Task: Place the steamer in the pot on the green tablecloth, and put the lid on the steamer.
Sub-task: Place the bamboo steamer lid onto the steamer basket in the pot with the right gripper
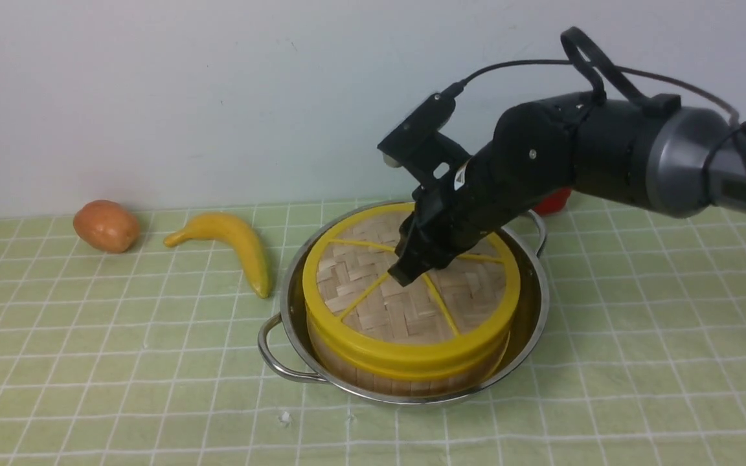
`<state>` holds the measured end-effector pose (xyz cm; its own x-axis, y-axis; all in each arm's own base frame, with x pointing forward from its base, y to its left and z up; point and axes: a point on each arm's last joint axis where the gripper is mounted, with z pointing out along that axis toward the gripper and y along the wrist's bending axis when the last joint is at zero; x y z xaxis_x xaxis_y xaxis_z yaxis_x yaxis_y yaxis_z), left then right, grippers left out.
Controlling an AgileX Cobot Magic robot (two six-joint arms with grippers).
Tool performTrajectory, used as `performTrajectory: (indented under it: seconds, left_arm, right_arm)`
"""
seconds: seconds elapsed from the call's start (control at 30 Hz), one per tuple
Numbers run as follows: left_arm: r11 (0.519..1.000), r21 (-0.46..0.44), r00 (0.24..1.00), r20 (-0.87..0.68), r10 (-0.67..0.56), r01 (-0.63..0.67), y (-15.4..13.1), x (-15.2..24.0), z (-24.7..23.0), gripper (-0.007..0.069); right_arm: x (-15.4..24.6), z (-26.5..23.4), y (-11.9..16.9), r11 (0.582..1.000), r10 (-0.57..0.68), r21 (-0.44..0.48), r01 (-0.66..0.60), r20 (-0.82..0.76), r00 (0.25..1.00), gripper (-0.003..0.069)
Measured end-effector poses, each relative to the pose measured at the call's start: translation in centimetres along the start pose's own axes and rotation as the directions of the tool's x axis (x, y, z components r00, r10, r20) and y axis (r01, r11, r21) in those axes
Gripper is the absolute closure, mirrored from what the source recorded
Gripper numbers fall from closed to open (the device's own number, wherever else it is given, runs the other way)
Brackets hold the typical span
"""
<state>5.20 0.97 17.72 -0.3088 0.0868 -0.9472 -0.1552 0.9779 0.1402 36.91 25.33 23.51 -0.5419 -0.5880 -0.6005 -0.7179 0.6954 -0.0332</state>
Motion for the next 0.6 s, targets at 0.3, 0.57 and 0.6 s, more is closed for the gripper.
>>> performTrajectory:
  seconds: [0.3, 0.57, 0.6]
  left_arm:
    - [1.000, 0.000, 1.000, 0.000, 0.000, 0.000, 0.00, 0.00, 0.00, 0.0382]
    - [1.000, 0.000, 1.000, 0.000, 0.000, 0.000, 0.00, 0.00, 0.00, 0.0382]
    - [1.000, 0.000, 1.000, 0.000, 0.000, 0.000, 0.00, 0.00, 0.00, 0.0382]
  right_arm:
    - [0.40, -0.10, 0.12, 1.000, 0.018, -0.010, -0.018, -0.037, 0.999, 0.0513]
    - [0.52, 0.48, 0.03, 1.000, 0.013, -0.004, -0.013, -0.033, 0.999, 0.0513]
    - [0.53, 0.57, 0.03, 1.000, -0.002, -0.005, 0.002, -0.034, 0.999, 0.0513]
